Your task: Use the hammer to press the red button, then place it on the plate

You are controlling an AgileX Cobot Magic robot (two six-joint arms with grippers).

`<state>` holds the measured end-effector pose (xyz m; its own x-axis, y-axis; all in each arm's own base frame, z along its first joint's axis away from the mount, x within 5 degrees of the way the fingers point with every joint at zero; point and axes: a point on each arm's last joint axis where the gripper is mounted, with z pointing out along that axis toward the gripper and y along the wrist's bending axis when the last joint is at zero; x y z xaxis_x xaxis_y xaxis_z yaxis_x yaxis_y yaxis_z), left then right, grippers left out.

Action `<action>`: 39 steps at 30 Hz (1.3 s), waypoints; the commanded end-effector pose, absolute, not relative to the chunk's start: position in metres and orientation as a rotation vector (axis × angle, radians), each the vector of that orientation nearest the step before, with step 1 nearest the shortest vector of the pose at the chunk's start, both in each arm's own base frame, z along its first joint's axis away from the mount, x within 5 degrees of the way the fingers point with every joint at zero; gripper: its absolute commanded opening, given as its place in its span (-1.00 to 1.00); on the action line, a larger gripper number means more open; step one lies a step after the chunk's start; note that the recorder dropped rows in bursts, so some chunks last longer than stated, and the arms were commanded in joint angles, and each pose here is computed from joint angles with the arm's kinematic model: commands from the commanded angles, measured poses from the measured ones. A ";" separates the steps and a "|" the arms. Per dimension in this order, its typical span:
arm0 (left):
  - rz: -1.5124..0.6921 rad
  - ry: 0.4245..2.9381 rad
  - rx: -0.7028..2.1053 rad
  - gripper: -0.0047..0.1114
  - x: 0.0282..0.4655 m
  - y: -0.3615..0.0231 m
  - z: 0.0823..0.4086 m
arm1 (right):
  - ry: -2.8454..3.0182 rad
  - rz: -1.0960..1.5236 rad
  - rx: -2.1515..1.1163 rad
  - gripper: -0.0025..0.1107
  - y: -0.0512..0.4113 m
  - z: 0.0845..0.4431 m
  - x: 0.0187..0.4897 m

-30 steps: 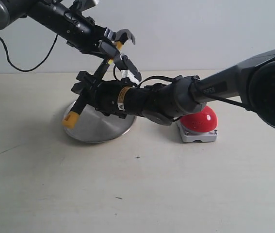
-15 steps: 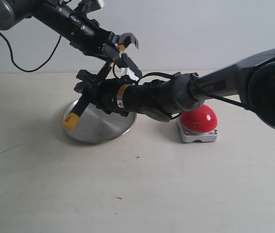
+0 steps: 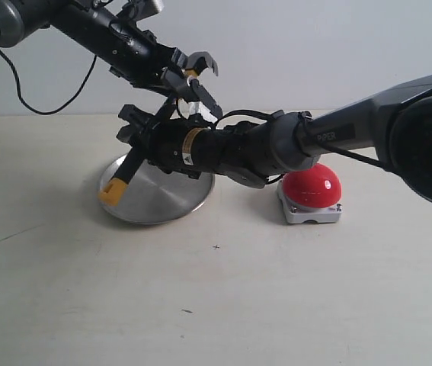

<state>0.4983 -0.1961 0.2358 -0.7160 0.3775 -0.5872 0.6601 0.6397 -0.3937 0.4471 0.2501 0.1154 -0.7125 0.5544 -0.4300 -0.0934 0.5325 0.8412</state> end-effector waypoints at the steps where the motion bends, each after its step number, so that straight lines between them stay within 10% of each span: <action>1: -0.878 2.358 0.799 -0.92 0.494 -0.200 0.254 | 2.073 1.184 0.332 -0.33 0.252 0.119 0.448; 6: -0.879 2.360 0.802 -0.92 0.494 -0.200 0.254 | 2.079 1.177 0.311 -0.93 0.252 0.119 0.447; 13: -0.885 2.368 0.796 -0.86 0.493 -0.200 0.254 | 2.080 1.177 0.308 -0.96 0.252 0.119 0.447; 22: -0.884 2.366 0.796 0.04 0.493 -0.200 0.255 | 2.089 1.164 0.284 -0.96 0.252 0.118 0.447; 34: -0.743 2.318 0.637 0.03 0.506 -0.130 0.293 | 2.130 0.984 0.228 -0.96 0.244 0.136 0.448; 39: -0.759 2.305 0.500 -0.32 0.505 -0.084 0.318 | 2.070 0.857 0.110 -0.96 0.237 0.180 0.445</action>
<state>0.5089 -0.1001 0.3011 -0.7134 0.1945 -0.6732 0.5444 0.7587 -0.3577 0.4460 0.2367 0.1344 -0.6898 0.4209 -0.5891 -0.0856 0.7605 0.6436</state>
